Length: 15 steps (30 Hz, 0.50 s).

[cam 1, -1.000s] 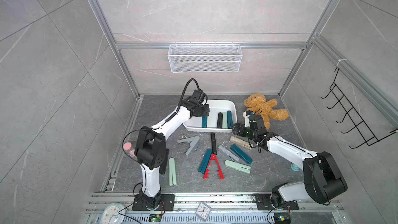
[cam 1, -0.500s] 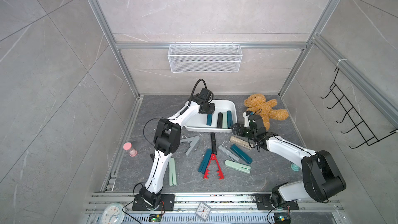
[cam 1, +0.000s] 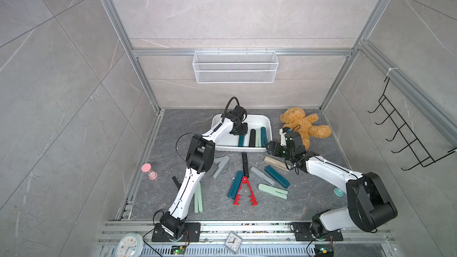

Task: Put the pruning pliers into the storage box
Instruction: Place the pruning pliers in the storage box.

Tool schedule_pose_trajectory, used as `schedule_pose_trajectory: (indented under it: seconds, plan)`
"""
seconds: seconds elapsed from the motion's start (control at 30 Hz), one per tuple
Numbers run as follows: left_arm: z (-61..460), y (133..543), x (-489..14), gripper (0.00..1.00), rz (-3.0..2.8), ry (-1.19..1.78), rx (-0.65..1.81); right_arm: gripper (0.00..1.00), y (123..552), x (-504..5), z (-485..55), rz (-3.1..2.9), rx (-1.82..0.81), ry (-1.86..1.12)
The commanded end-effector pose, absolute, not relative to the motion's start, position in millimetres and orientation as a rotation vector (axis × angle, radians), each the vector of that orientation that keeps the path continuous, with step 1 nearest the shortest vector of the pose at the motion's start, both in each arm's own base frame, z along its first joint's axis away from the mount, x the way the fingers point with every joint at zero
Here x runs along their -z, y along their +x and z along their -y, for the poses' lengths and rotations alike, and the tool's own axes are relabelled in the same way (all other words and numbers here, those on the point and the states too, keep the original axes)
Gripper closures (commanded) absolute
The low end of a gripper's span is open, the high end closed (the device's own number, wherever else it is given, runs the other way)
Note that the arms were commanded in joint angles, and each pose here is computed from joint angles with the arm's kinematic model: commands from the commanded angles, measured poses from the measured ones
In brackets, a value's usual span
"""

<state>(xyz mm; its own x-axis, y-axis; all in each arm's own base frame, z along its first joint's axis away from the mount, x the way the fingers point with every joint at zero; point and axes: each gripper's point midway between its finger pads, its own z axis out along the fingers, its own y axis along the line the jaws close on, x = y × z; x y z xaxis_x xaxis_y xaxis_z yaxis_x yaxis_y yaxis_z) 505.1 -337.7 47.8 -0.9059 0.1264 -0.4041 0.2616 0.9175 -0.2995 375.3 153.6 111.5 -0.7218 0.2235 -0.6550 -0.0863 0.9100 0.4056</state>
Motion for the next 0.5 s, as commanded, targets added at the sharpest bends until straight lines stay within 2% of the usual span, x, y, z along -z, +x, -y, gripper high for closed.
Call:
schedule_pose_trajectory:
  seconds: [0.0, 0.13, 0.23, 0.37, 0.47]
  plan:
    - [347.3, 501.9, -43.6, 0.84, -2.718, 0.28, 0.562, 0.18, 378.0, -115.7, -150.9, -2.315, -0.521, 0.114]
    - [350.0, 499.8, -41.6, 0.72, -2.731, 0.267, 0.593, 0.18, 378.0, -116.3, -150.6, -2.313, -0.52, 0.114]
    - [351.4, 499.1, -44.1, 0.55, -2.729, 0.258, 0.606, 0.18, 377.2, -116.5, -150.0, -2.311, -0.519, 0.117]
    - [353.1, 499.8, -50.7, 0.48, -2.717, 0.257, 0.623, 0.18, 376.9, -119.9, -147.2, -2.302, -0.506, 0.121]
    - [352.5, 499.8, -57.7, 0.47, -2.709, 0.243, 0.633, 0.18, 376.2, -122.0, -145.7, -2.299, -0.496, 0.121]
